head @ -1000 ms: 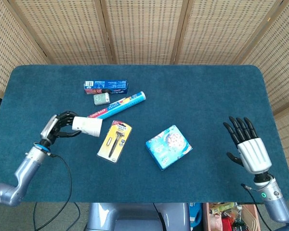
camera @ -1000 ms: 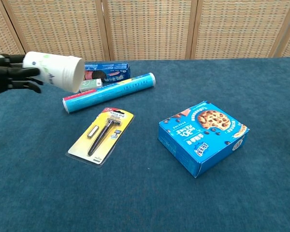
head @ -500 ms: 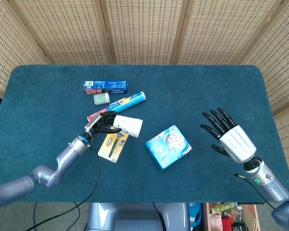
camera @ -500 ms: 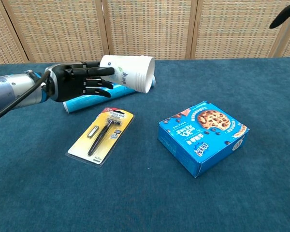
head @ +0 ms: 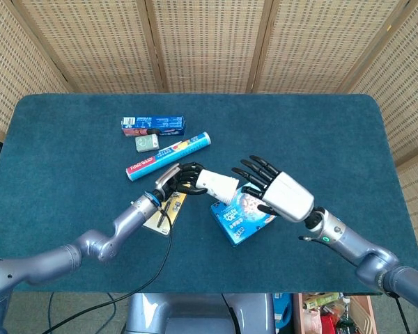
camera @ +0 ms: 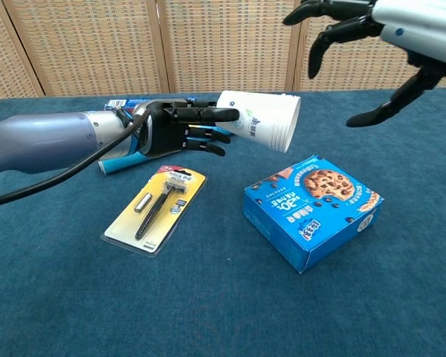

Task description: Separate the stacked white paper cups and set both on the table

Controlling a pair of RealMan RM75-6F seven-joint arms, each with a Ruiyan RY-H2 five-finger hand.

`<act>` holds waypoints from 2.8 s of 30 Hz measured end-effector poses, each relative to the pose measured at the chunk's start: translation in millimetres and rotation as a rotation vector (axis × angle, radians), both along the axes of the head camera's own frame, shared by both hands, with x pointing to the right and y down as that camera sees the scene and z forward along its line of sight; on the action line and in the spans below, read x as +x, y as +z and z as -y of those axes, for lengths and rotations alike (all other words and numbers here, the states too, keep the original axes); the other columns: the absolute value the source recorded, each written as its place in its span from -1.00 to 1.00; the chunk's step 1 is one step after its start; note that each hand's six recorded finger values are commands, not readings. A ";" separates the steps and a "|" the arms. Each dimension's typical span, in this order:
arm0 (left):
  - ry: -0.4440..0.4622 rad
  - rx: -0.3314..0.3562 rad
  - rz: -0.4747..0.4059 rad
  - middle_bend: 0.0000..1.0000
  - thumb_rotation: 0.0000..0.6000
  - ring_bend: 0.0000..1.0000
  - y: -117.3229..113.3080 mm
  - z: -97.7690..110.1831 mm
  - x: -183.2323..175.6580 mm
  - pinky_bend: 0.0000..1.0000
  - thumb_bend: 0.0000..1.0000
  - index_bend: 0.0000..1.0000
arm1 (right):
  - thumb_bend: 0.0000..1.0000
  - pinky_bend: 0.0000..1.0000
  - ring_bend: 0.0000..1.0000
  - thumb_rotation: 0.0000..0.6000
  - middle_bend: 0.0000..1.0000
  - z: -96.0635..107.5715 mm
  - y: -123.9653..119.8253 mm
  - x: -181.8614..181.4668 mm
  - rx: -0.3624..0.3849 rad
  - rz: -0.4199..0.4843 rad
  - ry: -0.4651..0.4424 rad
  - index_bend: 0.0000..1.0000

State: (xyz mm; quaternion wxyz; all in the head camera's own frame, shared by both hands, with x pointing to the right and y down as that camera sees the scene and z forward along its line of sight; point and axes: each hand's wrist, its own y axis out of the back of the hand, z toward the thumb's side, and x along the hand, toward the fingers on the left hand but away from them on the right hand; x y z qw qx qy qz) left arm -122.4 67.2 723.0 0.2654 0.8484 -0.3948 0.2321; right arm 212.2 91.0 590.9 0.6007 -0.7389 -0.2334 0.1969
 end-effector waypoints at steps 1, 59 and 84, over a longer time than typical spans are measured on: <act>0.003 0.001 -0.001 0.05 1.00 -0.06 -0.4 -0.1 2.0 -0.09 -0.74 0.08 | -0.89 -0.69 -0.91 1.00 -0.60 0.3 3.0 -7.9 -0.004 0.007 -0.014 -0.11; 0.027 -0.062 -0.010 0.05 1.00 -0.06 5.9 -7.4 8.6 -0.09 -0.74 0.08 | -0.44 -0.62 -0.83 1.00 -0.51 27.9 27.7 -58.8 0.098 -0.012 -0.087 0.10; 0.054 -0.057 -0.016 0.05 1.00 -0.06 3.8 -10.9 16.1 -0.09 -0.74 0.08 | -0.05 -0.58 -0.82 1.00 -0.48 24.9 31.2 -59.5 0.113 -0.009 -0.090 0.56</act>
